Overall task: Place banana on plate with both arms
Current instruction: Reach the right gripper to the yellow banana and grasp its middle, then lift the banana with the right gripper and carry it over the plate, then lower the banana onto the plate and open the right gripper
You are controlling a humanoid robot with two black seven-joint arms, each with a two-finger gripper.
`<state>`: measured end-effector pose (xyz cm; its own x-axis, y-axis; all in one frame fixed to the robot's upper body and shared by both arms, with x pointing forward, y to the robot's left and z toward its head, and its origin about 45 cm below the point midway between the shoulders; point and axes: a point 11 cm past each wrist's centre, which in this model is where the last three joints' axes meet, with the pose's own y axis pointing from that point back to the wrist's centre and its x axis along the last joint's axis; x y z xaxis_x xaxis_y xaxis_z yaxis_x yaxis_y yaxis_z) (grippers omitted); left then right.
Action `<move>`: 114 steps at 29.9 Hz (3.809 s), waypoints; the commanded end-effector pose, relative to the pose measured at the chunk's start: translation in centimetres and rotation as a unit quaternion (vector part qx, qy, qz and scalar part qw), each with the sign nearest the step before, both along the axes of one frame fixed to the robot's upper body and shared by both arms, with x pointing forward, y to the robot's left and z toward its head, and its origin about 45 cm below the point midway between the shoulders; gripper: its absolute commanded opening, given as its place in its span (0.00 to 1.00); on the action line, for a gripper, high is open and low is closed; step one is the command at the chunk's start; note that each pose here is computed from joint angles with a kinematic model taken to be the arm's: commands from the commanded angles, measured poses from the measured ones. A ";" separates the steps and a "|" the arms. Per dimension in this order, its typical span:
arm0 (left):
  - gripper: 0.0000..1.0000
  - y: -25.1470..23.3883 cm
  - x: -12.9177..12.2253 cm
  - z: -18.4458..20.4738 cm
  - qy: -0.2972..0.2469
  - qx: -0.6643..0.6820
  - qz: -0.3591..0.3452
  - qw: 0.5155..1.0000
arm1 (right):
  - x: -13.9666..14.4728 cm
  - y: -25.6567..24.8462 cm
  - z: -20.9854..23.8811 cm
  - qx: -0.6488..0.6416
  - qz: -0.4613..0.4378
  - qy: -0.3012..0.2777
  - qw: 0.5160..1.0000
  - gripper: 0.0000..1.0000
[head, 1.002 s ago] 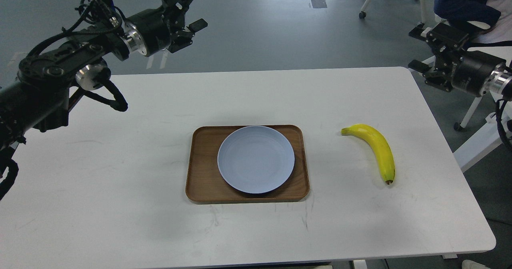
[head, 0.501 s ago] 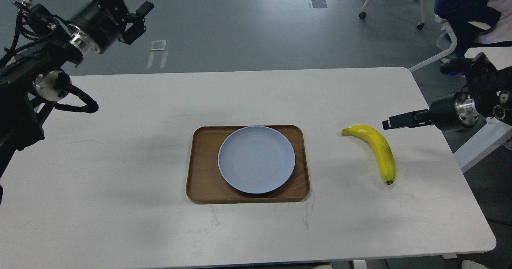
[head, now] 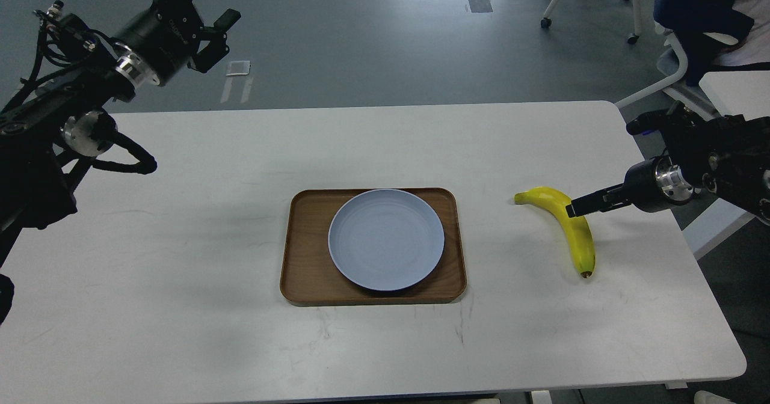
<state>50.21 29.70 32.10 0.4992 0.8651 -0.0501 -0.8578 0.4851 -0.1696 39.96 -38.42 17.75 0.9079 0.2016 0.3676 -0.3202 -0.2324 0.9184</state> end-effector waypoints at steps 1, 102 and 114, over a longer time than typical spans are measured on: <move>0.98 0.0 0.0 0.1 -0.002 -0.004 0.001 1.000 | -0.2 0.5 -0.9 0.002 0.002 0.007 1.000 1.00; 0.98 1.4 -0.1 0.4 -0.003 0.000 0.013 1.000 | 1.5 25.8 -0.9 0.109 0.156 0.029 0.981 0.42; 0.98 1.3 -0.1 0.4 -0.003 -0.003 0.014 1.000 | 1.6 26.5 -0.5 0.125 0.153 0.026 0.980 0.69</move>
<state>50.16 31.08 32.52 0.4751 0.8784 -0.0522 -0.8699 0.4600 -0.1778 41.47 -12.00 17.20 0.8387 0.3766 0.3933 -0.1534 -0.5296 0.8342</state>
